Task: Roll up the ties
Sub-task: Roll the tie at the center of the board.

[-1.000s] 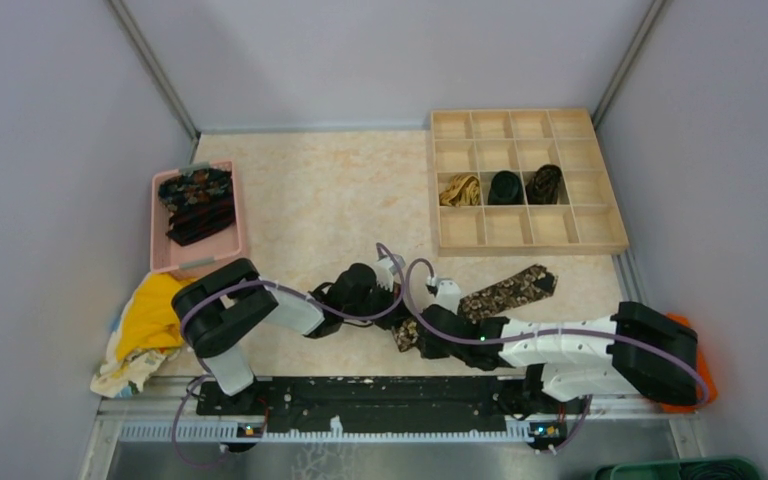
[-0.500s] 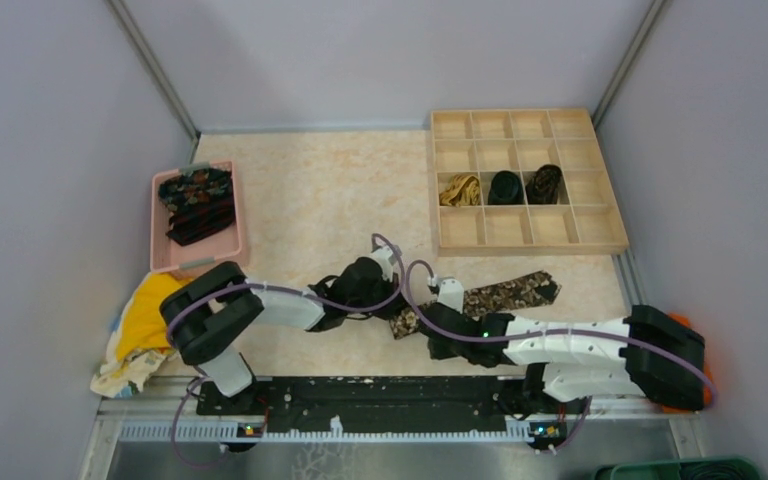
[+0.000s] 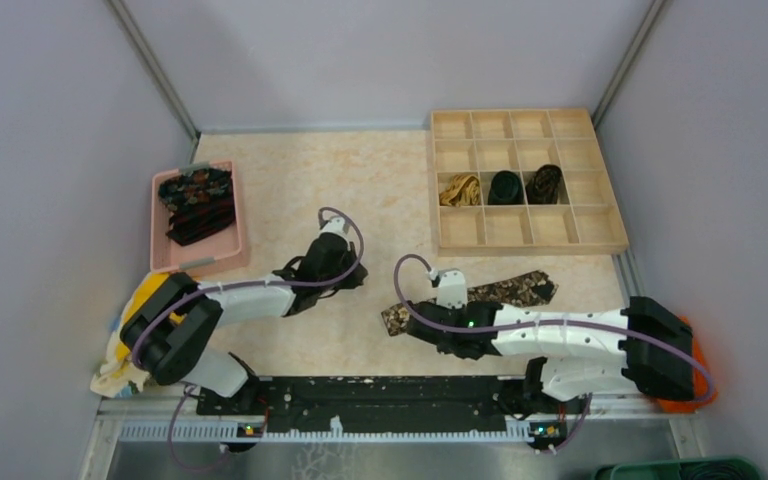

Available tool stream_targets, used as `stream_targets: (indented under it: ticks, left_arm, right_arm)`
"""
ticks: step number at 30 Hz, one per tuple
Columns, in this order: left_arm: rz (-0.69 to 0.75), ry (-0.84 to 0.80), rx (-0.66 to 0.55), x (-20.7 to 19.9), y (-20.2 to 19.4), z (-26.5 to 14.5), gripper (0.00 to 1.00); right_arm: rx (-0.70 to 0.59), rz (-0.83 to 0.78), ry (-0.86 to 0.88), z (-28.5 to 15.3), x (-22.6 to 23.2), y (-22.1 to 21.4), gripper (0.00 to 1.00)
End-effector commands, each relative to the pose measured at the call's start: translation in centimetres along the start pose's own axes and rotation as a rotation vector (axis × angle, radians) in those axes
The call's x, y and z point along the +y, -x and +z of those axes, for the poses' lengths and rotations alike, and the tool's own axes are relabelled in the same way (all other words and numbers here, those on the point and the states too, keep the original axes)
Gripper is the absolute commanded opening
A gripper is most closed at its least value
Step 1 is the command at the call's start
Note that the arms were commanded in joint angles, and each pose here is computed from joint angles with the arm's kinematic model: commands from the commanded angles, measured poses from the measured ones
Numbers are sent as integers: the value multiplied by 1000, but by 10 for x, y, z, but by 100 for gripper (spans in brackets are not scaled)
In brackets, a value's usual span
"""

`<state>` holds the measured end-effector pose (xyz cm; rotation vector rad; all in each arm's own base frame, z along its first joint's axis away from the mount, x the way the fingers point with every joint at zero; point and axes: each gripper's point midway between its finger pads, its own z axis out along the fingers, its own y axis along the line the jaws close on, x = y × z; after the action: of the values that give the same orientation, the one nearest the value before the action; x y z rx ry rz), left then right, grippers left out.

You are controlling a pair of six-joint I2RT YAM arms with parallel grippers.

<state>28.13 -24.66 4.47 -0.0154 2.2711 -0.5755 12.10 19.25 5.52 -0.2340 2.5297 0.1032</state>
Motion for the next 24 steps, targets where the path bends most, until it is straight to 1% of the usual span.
stream_targets:
  ticks: [1,3,5,6,10,12,14,19,24]
  left_arm:
    - [110,-218,35,-48,5,13,0]
    - [151,-343,85,-77,3,22,0]
    - [160,-420,140,-93,-6,31,0]
    - [156,-451,148,-99,-7,32,0]
    - [139,-557,210,-106,-35,31,0]
    - [138,-605,236,-111,-46,29,0]
    - [144,-623,265,-114,-58,29,0]
    - [163,-632,341,-114,-90,21,0]
    - [160,-579,368,-91,-110,5,0]
  right_arm:
    - [40,42,-197,9,-50,-22,5]
    - [60,96,-209,14,-63,-30,4]
    - [55,143,-186,16,-68,-33,4]
    - [52,165,-169,17,-69,-33,4]
    - [81,234,-141,29,-72,-34,3]
    - [110,260,-175,35,-78,-35,2]
    - [121,255,-194,42,-78,-31,0]
    - [126,235,-145,61,-60,-14,0]
    - [138,165,-121,82,-44,-2,0]
